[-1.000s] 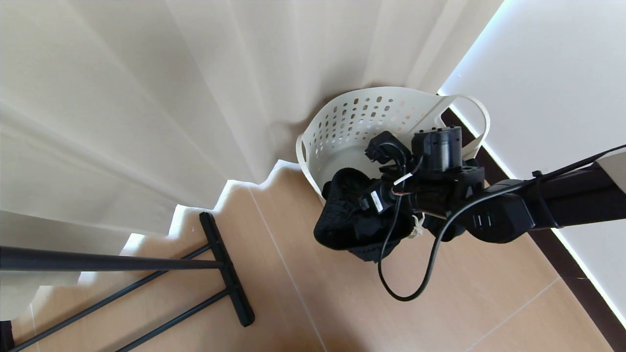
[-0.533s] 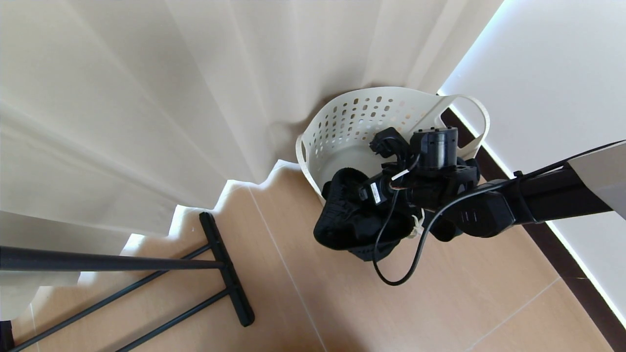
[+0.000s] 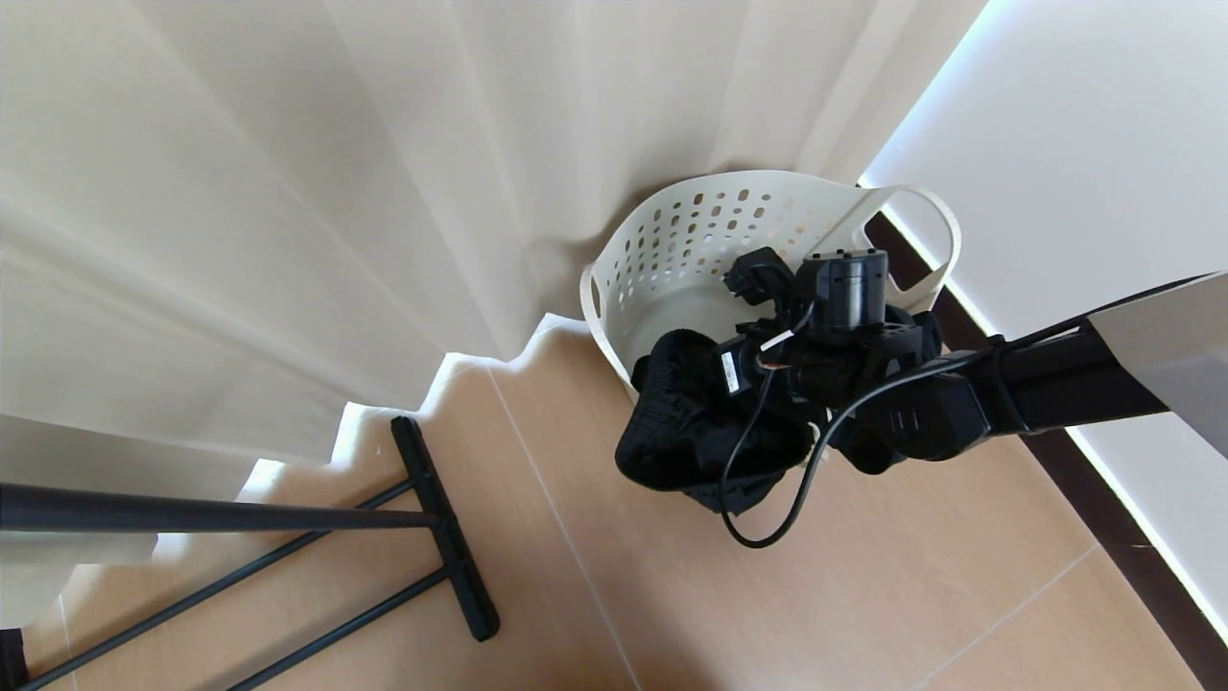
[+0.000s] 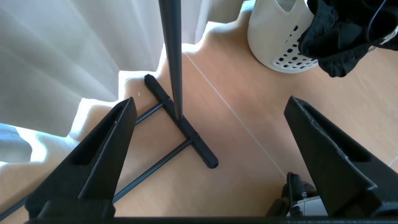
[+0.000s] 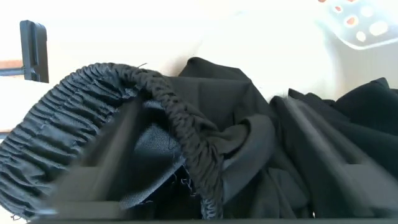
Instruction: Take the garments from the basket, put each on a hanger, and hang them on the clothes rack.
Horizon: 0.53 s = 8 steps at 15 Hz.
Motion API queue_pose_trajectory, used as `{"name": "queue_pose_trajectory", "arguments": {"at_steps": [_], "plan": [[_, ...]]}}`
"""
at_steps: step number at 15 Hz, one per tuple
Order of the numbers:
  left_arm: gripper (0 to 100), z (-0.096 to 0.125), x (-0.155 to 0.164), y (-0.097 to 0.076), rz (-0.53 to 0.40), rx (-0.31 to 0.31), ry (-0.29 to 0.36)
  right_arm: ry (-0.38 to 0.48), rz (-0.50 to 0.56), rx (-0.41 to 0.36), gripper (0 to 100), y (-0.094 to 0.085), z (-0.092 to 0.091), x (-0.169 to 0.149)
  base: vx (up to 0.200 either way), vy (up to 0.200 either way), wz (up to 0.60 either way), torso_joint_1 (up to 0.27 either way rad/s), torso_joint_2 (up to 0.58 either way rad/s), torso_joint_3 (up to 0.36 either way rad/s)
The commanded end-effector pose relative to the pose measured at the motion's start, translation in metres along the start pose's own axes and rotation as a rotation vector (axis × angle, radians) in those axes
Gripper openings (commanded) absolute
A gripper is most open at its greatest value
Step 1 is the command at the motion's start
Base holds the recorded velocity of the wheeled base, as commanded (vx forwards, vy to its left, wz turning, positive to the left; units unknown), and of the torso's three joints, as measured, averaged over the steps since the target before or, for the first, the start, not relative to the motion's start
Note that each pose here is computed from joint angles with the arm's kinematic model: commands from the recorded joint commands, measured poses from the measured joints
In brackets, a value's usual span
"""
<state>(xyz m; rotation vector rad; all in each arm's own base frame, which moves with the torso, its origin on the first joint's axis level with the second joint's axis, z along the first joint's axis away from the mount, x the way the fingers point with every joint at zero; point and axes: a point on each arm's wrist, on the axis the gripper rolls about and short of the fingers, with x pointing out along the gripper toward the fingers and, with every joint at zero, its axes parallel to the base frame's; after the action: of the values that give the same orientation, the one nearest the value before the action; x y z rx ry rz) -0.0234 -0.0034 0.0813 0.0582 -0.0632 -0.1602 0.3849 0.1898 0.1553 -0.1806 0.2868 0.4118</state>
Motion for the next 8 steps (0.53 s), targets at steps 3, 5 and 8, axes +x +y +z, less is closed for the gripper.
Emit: {"name": "queue_pose_trajectory", "arguments": {"at_steps": [3,5,8], "plan": [[100,0.0,0.0,0.0,-0.001,0.0,0.001,0.002,0.001,0.002,0,0.0,-0.001,-0.002,0.0,0.0,0.0,0.0,0.0,0.0],[100,0.0,0.0,0.0,-0.001,0.0,0.001,0.011,0.002,0.005,0,0.0,-0.003,-0.003,0.0,0.0,0.0,0.0,0.0,0.0],[100,0.0,0.0,0.0,-0.001,0.0,0.001,-0.068,0.003,0.024,0,-0.001,0.018,-0.047,0.0,0.0,0.0,0.0,0.0,0.0]]}}
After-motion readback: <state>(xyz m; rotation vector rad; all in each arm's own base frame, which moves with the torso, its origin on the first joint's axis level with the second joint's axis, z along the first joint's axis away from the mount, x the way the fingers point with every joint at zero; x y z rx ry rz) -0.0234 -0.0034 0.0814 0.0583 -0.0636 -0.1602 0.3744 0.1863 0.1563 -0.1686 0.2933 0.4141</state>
